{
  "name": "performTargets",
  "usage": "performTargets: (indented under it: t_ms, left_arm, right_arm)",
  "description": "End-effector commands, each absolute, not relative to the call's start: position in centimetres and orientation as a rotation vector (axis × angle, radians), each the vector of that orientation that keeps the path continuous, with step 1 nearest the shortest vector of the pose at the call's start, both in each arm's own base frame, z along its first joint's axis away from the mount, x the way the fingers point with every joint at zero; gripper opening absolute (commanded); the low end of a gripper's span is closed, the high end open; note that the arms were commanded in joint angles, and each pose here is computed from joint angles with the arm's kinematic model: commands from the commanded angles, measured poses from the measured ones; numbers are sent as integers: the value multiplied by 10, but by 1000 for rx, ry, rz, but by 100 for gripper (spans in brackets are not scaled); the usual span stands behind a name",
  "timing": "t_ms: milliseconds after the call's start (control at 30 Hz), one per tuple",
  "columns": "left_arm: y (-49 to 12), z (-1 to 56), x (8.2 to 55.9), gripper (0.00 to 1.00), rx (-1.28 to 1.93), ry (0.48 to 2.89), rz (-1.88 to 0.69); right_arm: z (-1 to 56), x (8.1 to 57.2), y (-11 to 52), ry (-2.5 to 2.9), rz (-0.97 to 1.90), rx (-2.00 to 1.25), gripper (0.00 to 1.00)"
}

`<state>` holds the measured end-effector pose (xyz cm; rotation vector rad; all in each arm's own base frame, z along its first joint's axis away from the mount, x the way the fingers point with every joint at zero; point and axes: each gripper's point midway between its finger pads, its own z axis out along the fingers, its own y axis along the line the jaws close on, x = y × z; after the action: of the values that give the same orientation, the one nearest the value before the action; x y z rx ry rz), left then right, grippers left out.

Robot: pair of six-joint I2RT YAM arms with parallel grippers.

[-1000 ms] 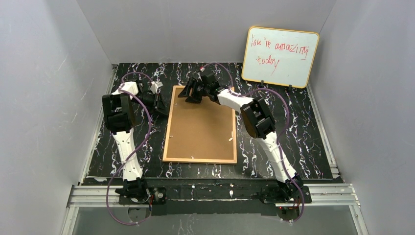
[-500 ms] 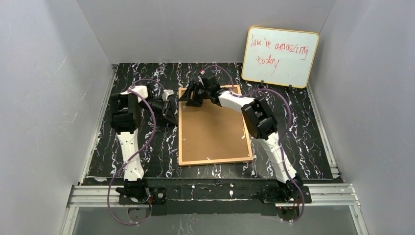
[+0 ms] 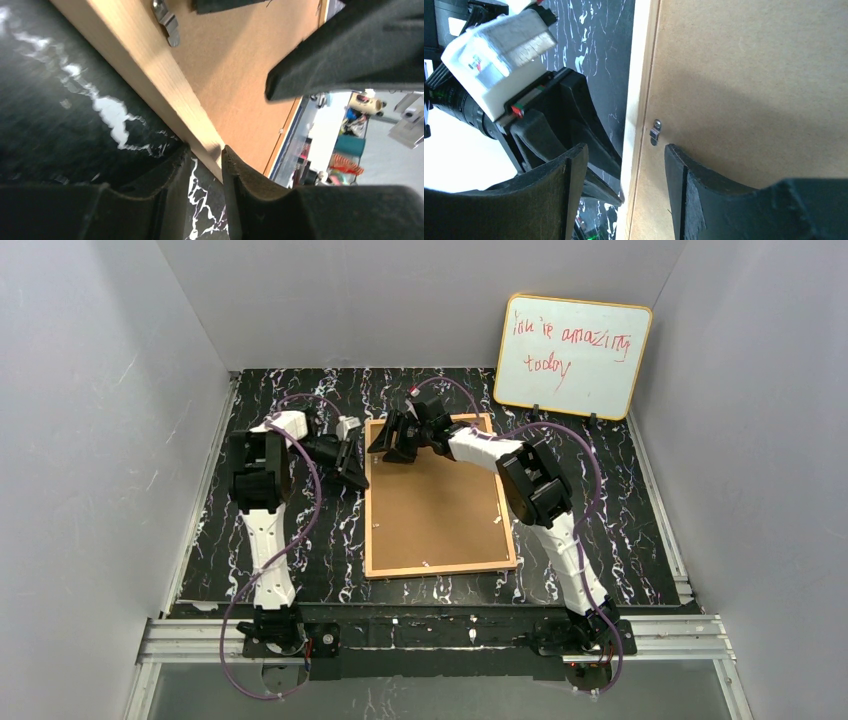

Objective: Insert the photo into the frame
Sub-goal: Install the photo frame at the center of the board.

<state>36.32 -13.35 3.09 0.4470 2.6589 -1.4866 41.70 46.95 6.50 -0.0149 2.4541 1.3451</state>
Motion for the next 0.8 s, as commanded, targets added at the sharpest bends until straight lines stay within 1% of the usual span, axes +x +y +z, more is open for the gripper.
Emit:
performTargets:
  t_ms: [0,133,233,467,767]
  left_arm:
    - [-143,10,357,25,479,2718,-1439]
    - [-139,0,353,18,485,2754,-1406]
    - [-139,-2,353,16,481,2761,-1402]
    - [-138,-4,352,14,474,2766,-1395]
    - [-137,-7,350,13,478,2774,-1386]
  right_arm:
    - [63,404,479,2484,1365,-45,66]
    - [61,399,487,2493,1384,-59,66]
    - [58,399,489,2498,1386,-54,65]
    - [57,406,490,2480,1377,-11,65]
    - [51,419,496,2451,1412,158,64]
